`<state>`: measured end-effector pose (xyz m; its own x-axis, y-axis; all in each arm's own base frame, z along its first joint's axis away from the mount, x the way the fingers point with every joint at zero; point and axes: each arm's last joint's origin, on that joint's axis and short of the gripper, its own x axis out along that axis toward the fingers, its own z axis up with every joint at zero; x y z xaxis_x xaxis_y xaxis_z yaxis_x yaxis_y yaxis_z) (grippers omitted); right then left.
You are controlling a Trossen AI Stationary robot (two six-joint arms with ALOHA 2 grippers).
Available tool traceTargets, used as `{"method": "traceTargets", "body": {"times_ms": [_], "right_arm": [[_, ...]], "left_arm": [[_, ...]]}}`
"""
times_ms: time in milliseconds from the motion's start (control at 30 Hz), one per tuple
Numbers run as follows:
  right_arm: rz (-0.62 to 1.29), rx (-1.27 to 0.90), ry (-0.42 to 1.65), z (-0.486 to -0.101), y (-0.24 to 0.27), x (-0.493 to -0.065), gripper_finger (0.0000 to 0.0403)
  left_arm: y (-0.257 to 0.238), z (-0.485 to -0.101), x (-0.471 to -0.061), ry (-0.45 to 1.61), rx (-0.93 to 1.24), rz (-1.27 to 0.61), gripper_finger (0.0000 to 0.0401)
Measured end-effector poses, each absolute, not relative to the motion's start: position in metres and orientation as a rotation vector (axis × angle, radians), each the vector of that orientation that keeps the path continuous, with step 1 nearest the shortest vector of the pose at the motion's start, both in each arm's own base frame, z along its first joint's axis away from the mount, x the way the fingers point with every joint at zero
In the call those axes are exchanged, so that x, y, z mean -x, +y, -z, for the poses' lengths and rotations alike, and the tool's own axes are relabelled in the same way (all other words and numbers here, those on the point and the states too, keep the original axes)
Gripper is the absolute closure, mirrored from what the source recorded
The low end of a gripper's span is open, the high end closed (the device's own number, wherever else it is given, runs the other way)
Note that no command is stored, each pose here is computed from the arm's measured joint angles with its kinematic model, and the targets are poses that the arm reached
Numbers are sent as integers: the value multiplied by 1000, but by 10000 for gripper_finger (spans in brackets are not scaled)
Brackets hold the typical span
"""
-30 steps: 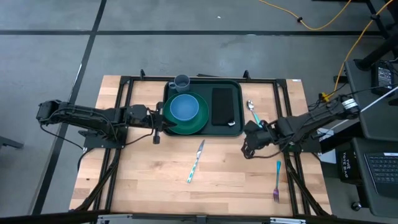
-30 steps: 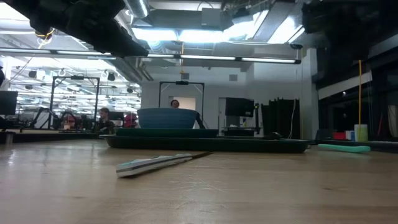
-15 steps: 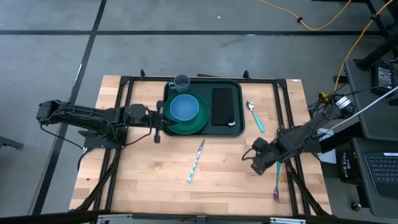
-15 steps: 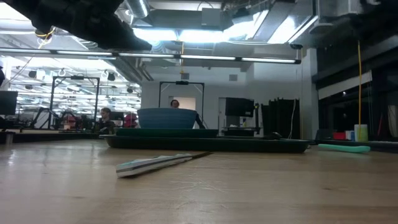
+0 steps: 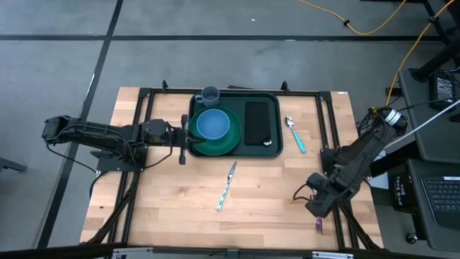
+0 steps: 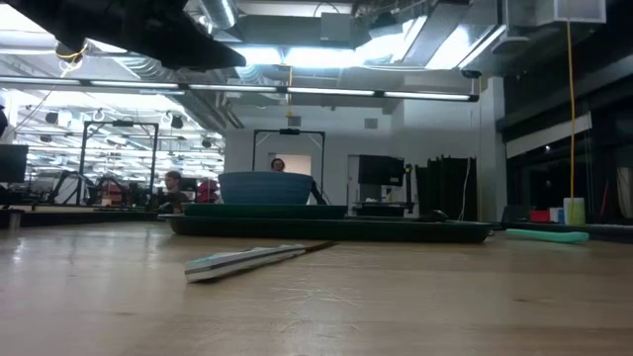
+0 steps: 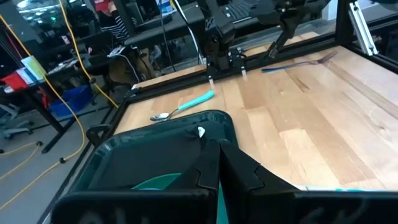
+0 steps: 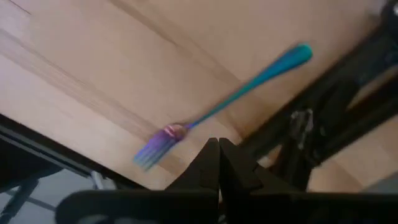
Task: Set up tray
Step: Put the blue fork on top of the black napkin on the green tray
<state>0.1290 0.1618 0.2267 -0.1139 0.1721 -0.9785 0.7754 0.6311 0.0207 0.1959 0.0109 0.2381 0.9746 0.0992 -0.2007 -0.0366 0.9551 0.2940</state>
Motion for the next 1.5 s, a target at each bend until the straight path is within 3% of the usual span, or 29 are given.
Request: {"method": "traceTargets", "body": {"times_ms": [300,667,1067,1200,1500], "right_arm": [[620,-694,1745,-214,179,-119,399],[190,-312,1812,-179,211,-122,396],[102,-91,1874,-161,213,-122,377],[145,-40,1903,-160,210,-118,364],[-4,111,1891,-160,210,-115,302]], "left_arm": [[11,-240,-196,194,-309,-71,396],[11,-240,-196,194,-309,-71,396],[11,-240,-196,195,-309,-71,397],[11,-240,-196,194,-303,-71,396],[11,-240,-196,194,-301,-72,398]]}}
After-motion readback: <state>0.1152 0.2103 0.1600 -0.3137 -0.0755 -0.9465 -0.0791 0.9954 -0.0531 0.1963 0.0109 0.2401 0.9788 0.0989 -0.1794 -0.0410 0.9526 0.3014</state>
